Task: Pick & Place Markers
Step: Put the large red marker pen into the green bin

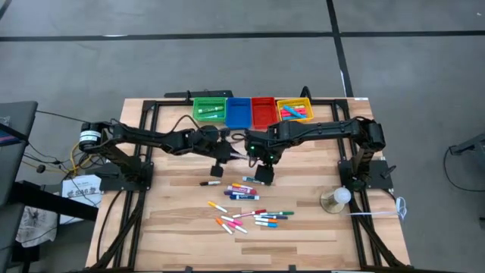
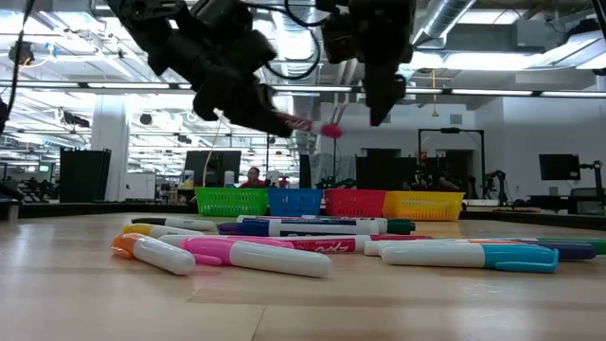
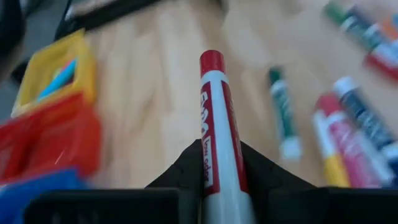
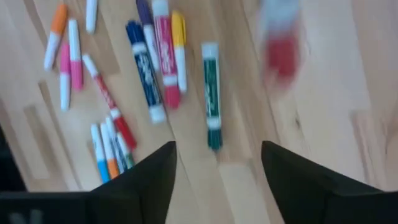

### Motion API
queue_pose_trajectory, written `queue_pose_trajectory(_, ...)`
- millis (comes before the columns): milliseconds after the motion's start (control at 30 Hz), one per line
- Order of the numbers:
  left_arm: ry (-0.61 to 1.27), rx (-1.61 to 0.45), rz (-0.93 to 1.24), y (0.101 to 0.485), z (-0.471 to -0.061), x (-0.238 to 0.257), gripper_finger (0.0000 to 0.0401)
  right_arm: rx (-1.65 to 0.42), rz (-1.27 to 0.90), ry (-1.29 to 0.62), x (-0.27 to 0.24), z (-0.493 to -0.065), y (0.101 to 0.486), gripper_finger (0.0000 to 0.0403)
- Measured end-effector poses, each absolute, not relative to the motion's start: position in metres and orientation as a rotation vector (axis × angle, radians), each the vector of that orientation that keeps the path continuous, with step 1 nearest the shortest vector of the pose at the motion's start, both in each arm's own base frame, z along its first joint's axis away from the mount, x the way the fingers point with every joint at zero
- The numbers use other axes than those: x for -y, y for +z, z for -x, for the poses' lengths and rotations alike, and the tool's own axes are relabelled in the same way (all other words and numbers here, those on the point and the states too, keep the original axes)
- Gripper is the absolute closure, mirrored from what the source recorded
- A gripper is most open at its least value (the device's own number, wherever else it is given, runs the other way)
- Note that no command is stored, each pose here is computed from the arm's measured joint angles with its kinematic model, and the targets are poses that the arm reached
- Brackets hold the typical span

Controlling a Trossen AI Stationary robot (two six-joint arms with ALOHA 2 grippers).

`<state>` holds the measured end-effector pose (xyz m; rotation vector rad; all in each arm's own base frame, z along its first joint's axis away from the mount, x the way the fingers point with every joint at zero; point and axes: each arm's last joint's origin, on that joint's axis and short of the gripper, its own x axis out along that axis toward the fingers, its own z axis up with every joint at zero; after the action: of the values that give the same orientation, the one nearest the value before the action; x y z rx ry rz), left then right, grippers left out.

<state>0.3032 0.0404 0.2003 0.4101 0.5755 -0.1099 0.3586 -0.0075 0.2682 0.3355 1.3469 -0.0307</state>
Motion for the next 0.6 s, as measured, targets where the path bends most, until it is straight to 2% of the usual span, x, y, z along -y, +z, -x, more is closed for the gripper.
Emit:
queue_pose_trajectory(133,0.02,-0.659,-0.427,0.213,-0.284,-0.061,0.0344,-1.396,-0.309,-0.057,0.01,-0.347,0.274,0.0164)
queue_pose_trajectory(433,0.428,-0.723,-0.36,0.247,-0.223,-0.135,0.0334,-1.368,-0.116,-0.155,0.015,-0.332,0.294,0.0182)
queue_pose_trajectory(600,0.529,-0.733,-0.316,0.248,-0.199,-0.168,0.0336,-1.348,-0.028,-0.21,0.022,-0.331,0.296,0.0193)
